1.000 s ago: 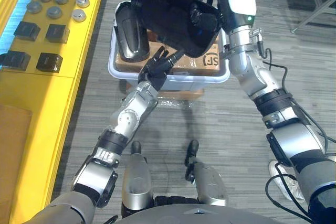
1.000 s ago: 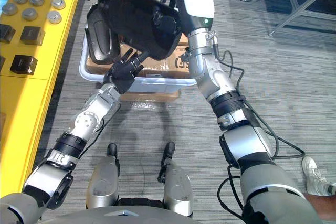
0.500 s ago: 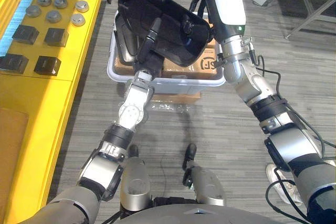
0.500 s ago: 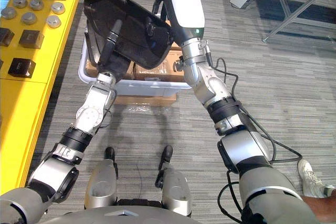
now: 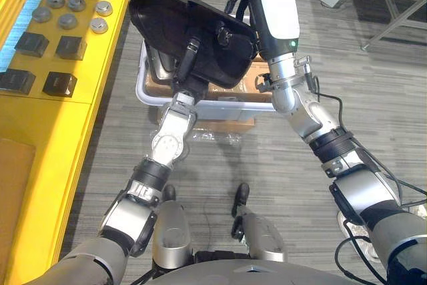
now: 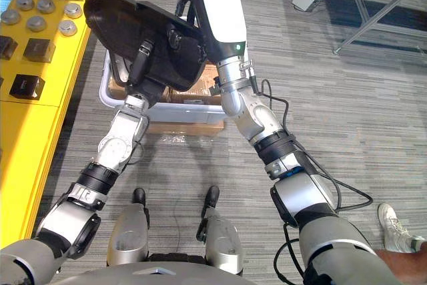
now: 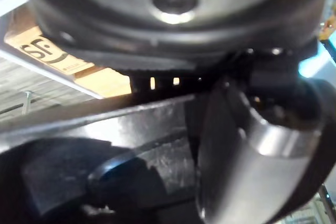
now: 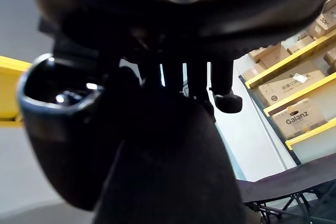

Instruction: Walk over and take three plastic housings, then place them on the shelf

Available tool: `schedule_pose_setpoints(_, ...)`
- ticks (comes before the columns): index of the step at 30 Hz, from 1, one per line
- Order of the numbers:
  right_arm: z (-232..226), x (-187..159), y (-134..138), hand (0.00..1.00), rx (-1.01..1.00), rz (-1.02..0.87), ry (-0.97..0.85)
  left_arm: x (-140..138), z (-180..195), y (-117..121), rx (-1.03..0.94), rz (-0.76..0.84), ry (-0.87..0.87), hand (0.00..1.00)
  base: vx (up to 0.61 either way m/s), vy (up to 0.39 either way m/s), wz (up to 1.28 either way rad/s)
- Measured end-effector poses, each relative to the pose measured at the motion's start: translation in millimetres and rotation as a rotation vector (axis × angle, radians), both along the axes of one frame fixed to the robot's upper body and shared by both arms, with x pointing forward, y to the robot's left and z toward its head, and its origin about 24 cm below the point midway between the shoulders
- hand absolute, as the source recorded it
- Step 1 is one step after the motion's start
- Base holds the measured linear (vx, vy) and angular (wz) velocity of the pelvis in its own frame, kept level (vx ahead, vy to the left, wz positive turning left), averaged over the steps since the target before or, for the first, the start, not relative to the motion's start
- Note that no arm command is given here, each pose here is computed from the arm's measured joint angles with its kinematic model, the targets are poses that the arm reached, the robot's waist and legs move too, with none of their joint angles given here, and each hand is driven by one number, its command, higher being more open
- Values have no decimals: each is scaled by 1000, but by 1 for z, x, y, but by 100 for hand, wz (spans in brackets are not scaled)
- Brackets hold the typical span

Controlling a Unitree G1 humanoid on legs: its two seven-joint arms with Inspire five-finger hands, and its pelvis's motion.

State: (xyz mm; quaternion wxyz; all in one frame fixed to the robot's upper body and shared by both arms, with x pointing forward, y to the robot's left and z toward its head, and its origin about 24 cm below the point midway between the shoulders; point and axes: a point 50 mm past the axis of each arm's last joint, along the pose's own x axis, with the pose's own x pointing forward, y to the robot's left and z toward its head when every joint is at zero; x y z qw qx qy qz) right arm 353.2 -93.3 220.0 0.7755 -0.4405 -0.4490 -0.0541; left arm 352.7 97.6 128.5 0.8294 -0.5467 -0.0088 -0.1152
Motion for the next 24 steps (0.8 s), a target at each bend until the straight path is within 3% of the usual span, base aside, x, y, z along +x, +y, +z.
schedule_pose_setpoints(6,-19,-9,3,0,68,30,35,-6,-12,-1,30,16,2,0,13,0,-2)
schedule_pose_setpoints(7,-26,-11,2,100,73,29,55,-9,-19,-1,32,15,19,0,47,1,-6)
schedule_pose_setpoints(17,-41,-24,-3,100,125,75,93,-15,-17,-3,138,5,-51,0,6,0,-2)
schedule_pose_setpoints(24,-48,-25,-10,100,238,116,225,-23,12,10,490,177,-223,0,1,2,-6)
